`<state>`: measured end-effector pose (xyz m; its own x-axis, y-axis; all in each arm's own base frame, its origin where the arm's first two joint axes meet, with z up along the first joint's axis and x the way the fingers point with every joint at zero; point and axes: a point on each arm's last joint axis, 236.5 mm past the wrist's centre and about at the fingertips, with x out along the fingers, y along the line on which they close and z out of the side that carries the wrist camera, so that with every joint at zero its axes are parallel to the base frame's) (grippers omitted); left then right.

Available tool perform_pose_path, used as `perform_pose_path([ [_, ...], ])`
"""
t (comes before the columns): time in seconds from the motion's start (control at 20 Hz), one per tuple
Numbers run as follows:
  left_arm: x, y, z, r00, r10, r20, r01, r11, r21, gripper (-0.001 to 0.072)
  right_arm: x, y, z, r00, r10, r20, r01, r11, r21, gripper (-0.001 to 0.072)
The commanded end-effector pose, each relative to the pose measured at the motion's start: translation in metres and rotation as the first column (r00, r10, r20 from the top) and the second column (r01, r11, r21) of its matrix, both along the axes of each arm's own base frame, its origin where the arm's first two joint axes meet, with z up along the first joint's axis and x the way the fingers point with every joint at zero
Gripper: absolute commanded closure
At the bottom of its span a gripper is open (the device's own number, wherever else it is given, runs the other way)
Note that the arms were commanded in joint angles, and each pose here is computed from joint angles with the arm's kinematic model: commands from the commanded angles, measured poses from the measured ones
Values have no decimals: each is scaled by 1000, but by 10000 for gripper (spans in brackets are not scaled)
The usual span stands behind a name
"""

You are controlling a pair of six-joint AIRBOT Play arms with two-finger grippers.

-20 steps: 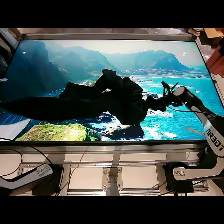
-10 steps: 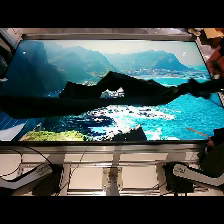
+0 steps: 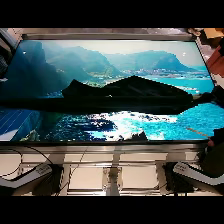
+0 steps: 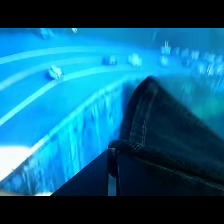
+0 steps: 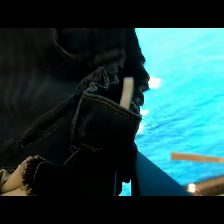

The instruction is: Fold the clothes and pants, and hang the long-sleeved shirts on hangers.

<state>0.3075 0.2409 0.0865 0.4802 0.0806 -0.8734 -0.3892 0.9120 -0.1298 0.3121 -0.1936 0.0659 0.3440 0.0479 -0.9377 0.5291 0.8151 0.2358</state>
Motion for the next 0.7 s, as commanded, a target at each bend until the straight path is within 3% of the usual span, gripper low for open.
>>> perform_pose_path([
  [0.0,-32,-19,-51,987,-67,-148,57,996,-69,682,-32,-4,-10,991,18,-130,-20,1000,-13,692],
  [0.25,-81,-27,-103,938,-76,-338,47,994,-94,682,-89,20,-67,949,28,-315,-14,999,45,692],
  [0.45,-95,-32,-116,919,-77,-387,36,993,-112,682,-140,27,-114,883,16,-470,-1,999,32,692],
  [0.65,-134,-16,-130,847,55,-529,-87,996,-35,682,-160,19,-121,843,-27,-538,22,1000,-16,693],
])
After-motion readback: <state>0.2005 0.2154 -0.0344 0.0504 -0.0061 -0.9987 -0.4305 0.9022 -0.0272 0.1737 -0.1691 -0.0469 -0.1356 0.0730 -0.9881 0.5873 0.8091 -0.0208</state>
